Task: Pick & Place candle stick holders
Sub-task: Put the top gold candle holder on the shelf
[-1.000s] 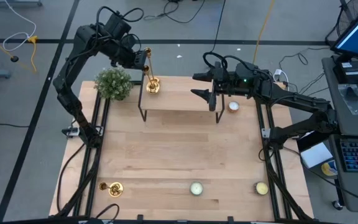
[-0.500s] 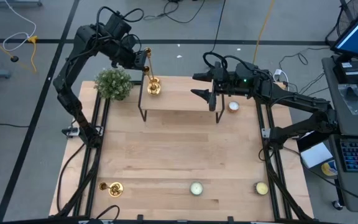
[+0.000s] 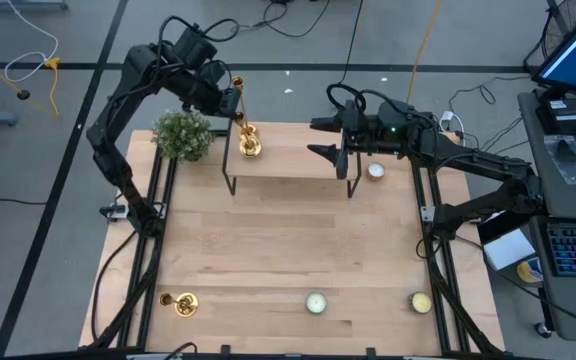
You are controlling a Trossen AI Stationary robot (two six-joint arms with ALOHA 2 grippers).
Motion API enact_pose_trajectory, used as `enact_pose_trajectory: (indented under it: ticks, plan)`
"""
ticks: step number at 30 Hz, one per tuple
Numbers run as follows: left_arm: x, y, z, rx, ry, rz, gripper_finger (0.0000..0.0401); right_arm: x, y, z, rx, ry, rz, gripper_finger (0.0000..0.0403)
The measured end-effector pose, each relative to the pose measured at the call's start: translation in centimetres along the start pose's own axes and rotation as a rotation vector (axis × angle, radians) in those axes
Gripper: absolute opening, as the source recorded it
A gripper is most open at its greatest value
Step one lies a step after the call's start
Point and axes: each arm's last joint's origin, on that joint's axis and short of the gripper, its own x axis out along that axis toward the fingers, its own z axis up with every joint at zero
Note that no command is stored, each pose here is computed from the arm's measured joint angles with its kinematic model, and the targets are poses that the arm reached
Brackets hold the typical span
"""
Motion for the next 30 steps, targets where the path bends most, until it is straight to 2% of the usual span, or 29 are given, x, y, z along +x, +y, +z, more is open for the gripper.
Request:
enact_pose_trajectory:
  ticks: [19,30]
  plan:
    - [0.1,-0.2,-0.2,0.009,-0.003,0.013,0.0000,0.0,0.0,-0.1,0.005,0.008,0.001,0.0249]
    - [0.8,1.2,-1.0,-0.034,0.062,0.037,0.0000,0.0,0.0,-0.1,0.004,0.008,0.001,0.0249]
